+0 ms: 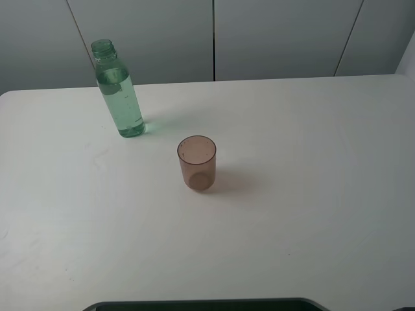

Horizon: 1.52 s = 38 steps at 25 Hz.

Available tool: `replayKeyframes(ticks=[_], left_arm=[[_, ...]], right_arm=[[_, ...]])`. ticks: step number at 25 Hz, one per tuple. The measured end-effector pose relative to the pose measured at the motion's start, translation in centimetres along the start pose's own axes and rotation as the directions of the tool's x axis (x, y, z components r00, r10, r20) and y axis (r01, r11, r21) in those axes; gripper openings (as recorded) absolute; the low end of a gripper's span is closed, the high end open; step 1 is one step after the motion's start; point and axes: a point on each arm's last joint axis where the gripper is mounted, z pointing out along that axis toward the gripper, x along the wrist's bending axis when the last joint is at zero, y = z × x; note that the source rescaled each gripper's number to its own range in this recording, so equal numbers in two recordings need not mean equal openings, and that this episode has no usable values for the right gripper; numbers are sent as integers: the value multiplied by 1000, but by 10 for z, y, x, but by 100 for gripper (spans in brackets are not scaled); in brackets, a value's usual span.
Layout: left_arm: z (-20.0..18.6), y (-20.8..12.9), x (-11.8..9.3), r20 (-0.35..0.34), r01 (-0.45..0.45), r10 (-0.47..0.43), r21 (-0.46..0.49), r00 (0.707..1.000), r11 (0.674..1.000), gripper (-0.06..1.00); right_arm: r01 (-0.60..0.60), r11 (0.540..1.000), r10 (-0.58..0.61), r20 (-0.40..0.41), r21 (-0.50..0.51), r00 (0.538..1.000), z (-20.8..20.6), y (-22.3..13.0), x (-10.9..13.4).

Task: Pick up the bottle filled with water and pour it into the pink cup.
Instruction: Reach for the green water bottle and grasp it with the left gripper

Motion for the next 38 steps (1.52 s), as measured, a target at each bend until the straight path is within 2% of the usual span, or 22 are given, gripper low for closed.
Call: replayKeyframes(ticks=[16, 22, 27, 32, 36, 38], left_arm=[[-3, 2, -1, 11, 15, -15, -15, 1000, 1000, 100], [-19, 22, 0, 7, 17, -16, -145, 1000, 989, 100], [-6, 49, 3, -5, 24, -26, -245, 1000, 969, 100], [19, 86, 10, -23, 32, -43, -372, 999, 928, 100], [46, 111, 15, -37, 34, -55, -427, 998, 904, 100], [61, 121, 17, -50, 29, -61, -487, 997, 873, 100]], right_arm=[[0, 1000, 0, 0, 0, 1000, 0, 0, 0], [0, 1000, 0, 0, 0, 1000, 0, 0, 0], [0, 1000, 0, 0, 0, 1000, 0, 0, 0], [0, 1000, 0, 0, 0, 1000, 0, 0, 0], [0, 1000, 0, 0, 0, 1000, 0, 0, 0], [0, 1000, 0, 0, 0, 1000, 0, 0, 0]])
